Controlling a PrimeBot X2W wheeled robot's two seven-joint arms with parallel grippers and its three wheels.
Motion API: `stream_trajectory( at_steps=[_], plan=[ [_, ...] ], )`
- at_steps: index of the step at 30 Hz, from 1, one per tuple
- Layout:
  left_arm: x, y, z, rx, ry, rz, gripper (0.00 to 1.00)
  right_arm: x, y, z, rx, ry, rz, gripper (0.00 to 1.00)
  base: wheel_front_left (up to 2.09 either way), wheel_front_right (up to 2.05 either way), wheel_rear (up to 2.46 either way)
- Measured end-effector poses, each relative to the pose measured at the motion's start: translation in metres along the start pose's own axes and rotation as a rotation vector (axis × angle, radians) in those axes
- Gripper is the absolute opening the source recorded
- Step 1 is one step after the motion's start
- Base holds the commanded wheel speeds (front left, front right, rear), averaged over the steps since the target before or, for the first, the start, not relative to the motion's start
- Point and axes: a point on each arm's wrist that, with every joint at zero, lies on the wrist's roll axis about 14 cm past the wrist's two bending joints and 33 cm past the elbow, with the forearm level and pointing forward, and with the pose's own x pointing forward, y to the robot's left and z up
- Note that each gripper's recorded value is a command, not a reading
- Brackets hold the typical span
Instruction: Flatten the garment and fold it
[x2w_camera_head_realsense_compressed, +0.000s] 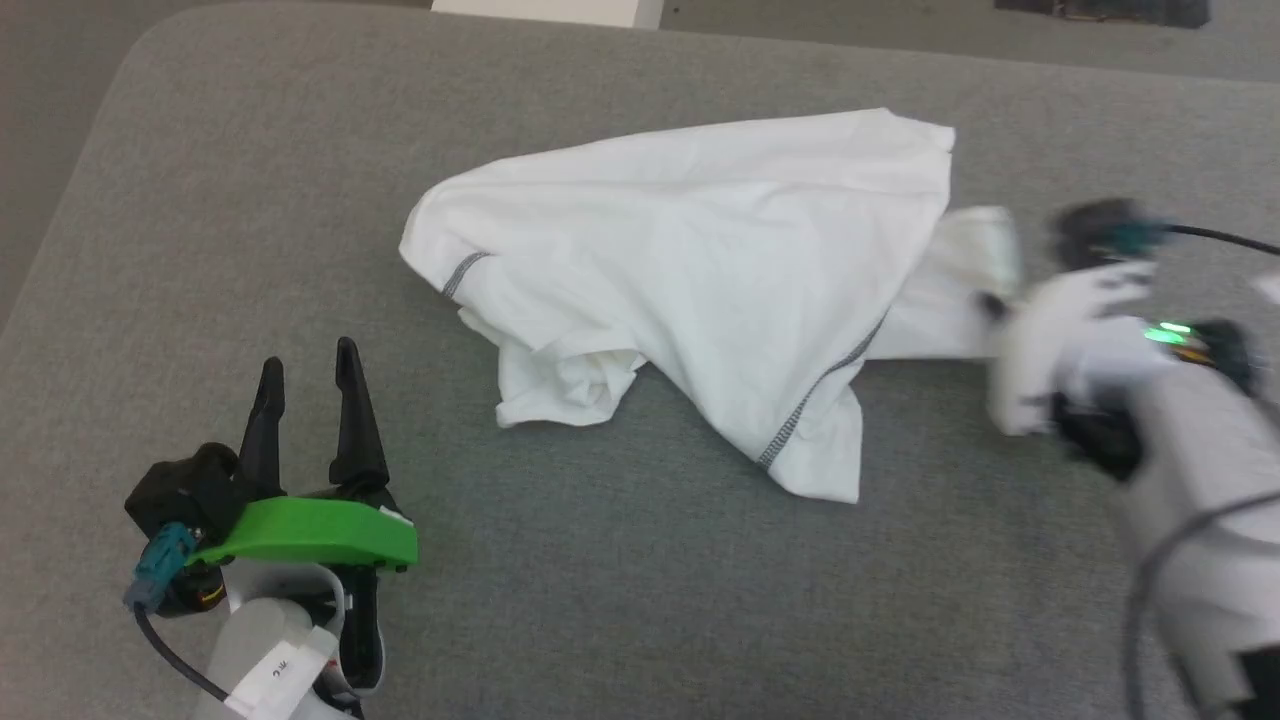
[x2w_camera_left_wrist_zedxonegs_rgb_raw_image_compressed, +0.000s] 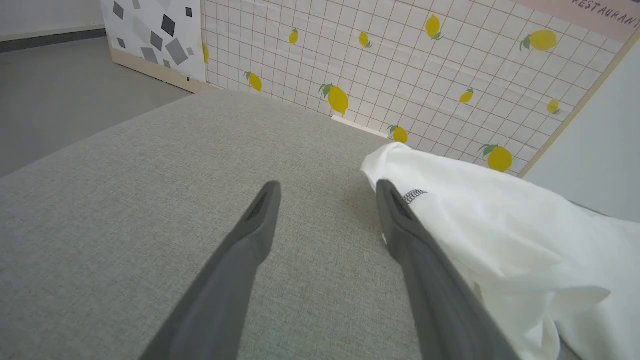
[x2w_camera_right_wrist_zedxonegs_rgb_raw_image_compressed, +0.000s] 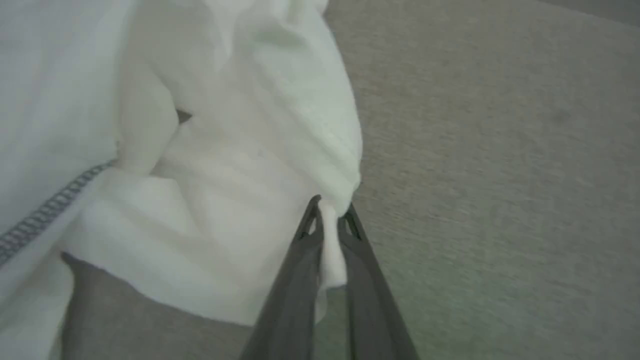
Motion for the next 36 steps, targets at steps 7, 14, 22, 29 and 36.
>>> stream_trajectory(
  at_steps=[7, 14, 22, 29, 36],
  plan=[
    [-0.001, -0.03, -0.001, -0.015, -0.001, -0.084, 1.0, -0.124, -0.195, -0.039, 0.178, 0.004, -0.478, 0.0, 0.0, 0.0, 0.0],
    [-0.001, -0.049, -0.001, -0.027, 0.0, -0.136, 1.0, -0.213, -0.26, -0.074, 0.317, -0.04, -0.765, 0.0, 0.0, 0.0, 0.0],
    [-0.007, -0.055, 0.0, -0.026, 0.003, -0.157, 1.0, -0.21, -0.22, -0.018, 0.256, -0.305, -0.718, 1.0, 0.0, 0.0, 0.0],
    [-0.014, -0.057, 0.0, -0.027, 0.005, -0.168, 1.0, -0.155, -0.093, 0.016, 0.142, -0.339, -0.345, 1.0, 0.0, 0.0, 0.0],
    [-0.016, -0.054, -0.003, -0.024, 0.018, -0.16, 1.0, -0.109, 0.01, -0.051, 0.026, 0.02, -0.04, 1.0, 0.0, 0.0, 0.0]
  ],
)
